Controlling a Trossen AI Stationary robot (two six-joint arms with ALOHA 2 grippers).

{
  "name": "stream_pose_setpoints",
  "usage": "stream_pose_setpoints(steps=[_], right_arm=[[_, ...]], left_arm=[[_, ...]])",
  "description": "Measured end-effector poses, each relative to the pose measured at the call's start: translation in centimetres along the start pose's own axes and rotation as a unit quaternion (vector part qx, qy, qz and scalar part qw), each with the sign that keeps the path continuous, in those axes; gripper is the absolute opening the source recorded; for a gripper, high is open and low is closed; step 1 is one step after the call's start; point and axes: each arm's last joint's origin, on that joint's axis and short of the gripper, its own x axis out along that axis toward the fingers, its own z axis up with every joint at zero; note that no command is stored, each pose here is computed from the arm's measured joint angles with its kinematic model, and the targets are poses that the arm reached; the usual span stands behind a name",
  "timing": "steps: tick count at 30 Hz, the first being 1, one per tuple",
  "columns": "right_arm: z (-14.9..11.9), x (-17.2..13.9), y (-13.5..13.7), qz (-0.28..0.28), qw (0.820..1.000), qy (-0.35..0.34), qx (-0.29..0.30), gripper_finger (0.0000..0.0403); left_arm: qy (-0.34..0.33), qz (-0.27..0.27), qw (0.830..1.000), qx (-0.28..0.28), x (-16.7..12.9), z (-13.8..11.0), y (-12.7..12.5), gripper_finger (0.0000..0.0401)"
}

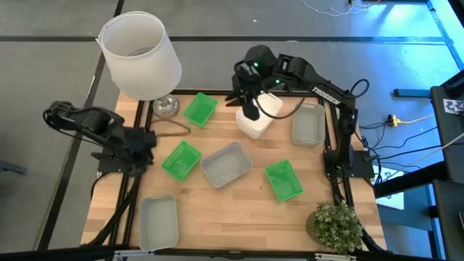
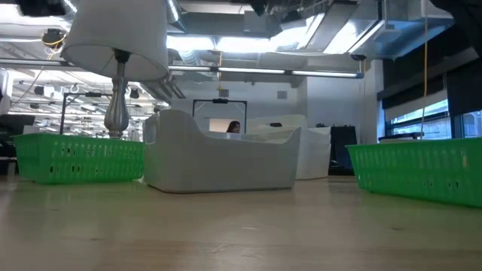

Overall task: Stack baskets by color
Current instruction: Stack the bottom gray bin on the middle gray bin

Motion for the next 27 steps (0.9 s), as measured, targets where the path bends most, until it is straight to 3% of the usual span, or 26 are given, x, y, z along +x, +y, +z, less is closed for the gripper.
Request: stream_pose_setpoints(steps=[4, 14, 27], right_arm=[[0.6, -0.7, 1.4, 0.044, 0.999, -0.021, -0.023, 0.0097], [1.0, -2.1, 2.5, 0.043, 0.998, -0.032, -0.032, 0.0097], [1.1, -2.4, 2.6, 0.042, 0.998, -0.033, -0.034, 0.0097]], left_arm=[[0.046, -0.008, 0.999, 0.021, 2.0, -0.9, -0.1, 0.0100], [0.068, -0.060, 0.994, 0.062, 7.8, -2.8, -1.1, 0.0100], [0.064, -0.109, 0.992, 0.029, 13.0, -5.9, -1.6, 0.0100]])
